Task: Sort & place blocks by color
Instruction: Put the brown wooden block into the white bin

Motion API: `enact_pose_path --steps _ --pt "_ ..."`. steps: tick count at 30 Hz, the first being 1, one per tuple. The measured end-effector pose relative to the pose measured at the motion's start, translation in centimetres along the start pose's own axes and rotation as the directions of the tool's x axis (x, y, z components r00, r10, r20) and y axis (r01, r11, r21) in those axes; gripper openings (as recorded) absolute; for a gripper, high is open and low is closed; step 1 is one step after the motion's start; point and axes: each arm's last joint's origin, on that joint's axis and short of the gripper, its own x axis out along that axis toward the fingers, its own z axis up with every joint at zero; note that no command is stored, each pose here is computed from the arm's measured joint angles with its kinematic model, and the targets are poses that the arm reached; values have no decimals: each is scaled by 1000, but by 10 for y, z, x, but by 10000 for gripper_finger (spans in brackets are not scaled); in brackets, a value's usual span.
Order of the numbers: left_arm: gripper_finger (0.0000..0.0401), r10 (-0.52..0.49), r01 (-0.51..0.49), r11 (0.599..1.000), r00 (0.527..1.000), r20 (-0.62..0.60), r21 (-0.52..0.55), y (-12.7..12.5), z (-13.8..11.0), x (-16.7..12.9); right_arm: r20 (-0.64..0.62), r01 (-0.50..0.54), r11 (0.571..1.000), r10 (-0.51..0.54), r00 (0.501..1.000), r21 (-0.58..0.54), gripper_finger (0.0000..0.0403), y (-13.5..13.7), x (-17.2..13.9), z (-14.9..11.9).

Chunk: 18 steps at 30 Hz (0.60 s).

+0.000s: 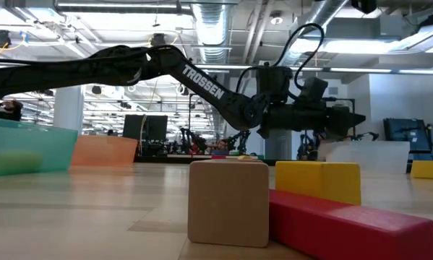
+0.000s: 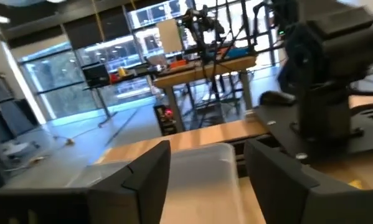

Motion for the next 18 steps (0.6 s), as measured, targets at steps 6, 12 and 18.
enact_pose_path --steps 6,12,18 --pt "204 5 -5 1000 1000 -1 -27 10 30 1 -7 -20 1000 20 1000 4 282 3 -1 -2" --pt "204 23 -40 999 899 -438 -29 31 106 -20 -4 -77 997 77 997 -18 282 13 -10 3" --pt "206 -84 -43 989 613 -785 -139 37 114 -61 29 -76 992 79 996 -99 282 14 -14 12"
